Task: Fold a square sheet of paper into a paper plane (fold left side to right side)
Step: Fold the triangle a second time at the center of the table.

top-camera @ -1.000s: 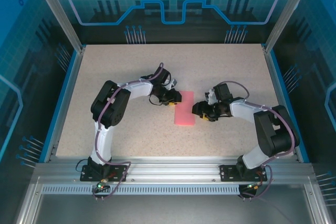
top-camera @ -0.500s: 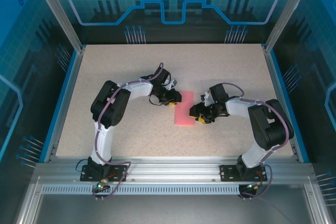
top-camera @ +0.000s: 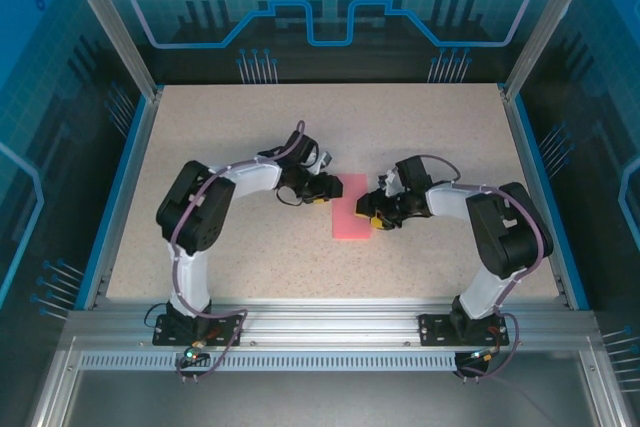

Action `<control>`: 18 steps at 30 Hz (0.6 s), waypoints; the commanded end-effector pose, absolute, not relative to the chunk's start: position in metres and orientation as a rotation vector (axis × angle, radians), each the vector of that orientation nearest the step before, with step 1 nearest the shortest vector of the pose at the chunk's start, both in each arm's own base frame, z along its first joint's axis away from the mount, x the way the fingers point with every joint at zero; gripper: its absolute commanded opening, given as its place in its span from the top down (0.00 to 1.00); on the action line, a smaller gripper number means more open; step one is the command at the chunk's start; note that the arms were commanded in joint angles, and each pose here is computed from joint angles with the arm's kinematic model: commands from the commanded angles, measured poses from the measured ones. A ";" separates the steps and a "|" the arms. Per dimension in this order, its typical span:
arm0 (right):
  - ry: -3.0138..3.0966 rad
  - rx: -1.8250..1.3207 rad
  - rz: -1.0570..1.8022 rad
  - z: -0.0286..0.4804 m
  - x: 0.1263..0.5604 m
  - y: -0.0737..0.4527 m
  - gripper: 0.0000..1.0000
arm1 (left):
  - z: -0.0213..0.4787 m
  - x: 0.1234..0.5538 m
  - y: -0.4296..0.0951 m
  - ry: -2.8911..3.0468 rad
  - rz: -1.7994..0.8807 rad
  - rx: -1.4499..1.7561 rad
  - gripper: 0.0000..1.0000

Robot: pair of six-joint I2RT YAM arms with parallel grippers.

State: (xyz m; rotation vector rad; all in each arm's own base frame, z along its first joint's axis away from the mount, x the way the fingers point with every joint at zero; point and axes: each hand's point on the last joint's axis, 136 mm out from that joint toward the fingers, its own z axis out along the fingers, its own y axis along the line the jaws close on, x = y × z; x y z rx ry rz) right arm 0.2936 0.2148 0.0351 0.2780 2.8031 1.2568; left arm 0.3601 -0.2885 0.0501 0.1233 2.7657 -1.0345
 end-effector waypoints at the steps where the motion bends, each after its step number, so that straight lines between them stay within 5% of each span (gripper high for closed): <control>1: 2.749 0.279 1.329 0.049 0.311 0.220 0.49 | 0.097 0.365 -0.286 2.563 -0.975 0.265 0.43; 9: 2.741 0.309 1.380 0.059 0.335 0.220 0.50 | 0.136 0.304 -0.299 2.353 -0.743 0.667 0.30; 18: 2.729 0.306 1.393 0.069 0.352 0.222 0.50 | 0.116 0.262 -0.339 2.327 -0.457 0.967 0.22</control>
